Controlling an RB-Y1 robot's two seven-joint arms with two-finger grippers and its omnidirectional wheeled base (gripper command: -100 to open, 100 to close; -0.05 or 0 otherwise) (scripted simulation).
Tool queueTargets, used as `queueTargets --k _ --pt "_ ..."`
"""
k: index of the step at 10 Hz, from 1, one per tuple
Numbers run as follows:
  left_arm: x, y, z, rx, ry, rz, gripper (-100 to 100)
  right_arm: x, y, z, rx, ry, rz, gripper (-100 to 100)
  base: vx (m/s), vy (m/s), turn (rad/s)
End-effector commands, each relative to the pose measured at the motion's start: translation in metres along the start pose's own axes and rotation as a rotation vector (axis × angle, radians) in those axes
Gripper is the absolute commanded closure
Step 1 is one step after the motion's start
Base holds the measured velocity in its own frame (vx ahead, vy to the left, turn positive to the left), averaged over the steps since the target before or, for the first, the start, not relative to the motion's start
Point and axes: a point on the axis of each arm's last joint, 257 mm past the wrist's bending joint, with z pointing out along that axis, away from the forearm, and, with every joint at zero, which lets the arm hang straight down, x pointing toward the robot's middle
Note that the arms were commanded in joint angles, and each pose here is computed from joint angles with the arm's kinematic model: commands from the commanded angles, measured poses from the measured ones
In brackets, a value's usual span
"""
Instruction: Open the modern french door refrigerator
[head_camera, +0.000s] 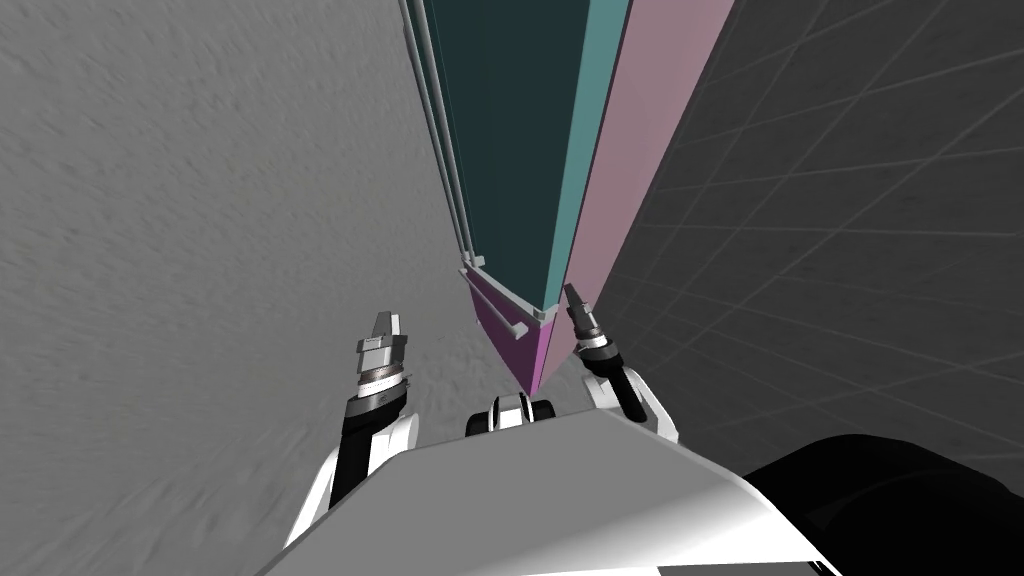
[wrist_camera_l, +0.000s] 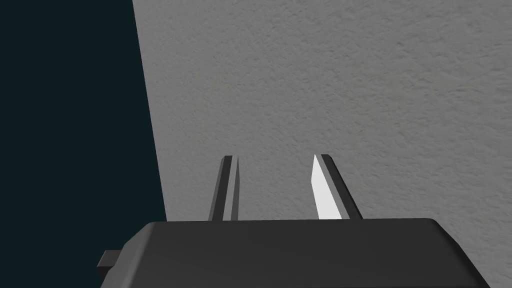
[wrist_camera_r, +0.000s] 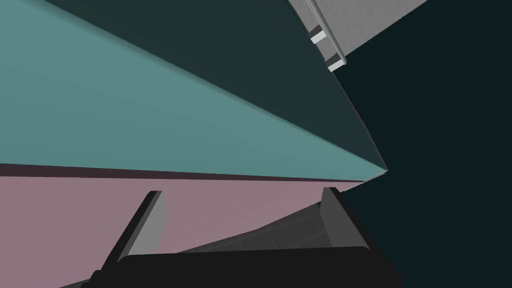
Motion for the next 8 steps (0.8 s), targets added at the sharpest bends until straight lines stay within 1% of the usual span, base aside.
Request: queueTargets --k 1,2,3,4,5,6,7,8 --pt "0.000 0.000 0.000 0.000 0.000 0.000 0 0.009 -0.003 -0.002 -0.023 0.039 -0.127 -100 0.029 0.033 -0.137" --pt "0.000 0.000 0.000 0.000 0.000 0.000 0 0.009 -0.003 -0.002 -0.023 0.039 -0.134 -100 0.024 0.028 -0.087" --pt "0.000 0.000 0.000 0.000 0.000 0.000 0 0.016 -0.004 -0.004 -0.038 0.063 -0.208 -100 0.027 0.027 -0.161" --pt "0.000 0.000 0.000 0.000 0.000 0.000 0 0.016 -0.004 -0.004 -0.039 0.063 -0.214 -100 0.024 0.029 -0.088" --pt "0.000 0.000 0.000 0.000 0.000 0.000 0 0.022 -0.006 -0.007 -0.056 0.086 -0.289 -100 0.032 0.040 -0.164" --pt "0.000 0.000 0.000 0.000 0.000 0.000 0 0.022 -0.006 -0.007 -0.056 0.086 -0.298 -100 0.020 0.037 -0.101" --pt "0.000 0.000 0.000 0.000 0.000 0.000 0 0.029 -0.008 -0.010 -0.075 0.109 -0.370 -100 0.029 0.035 -0.163" --pt "0.000 0.000 0.000 0.000 0.000 0.000 0 0.029 -0.008 -0.010 -0.075 0.109 -0.383 -100 0.024 0.037 -0.102"
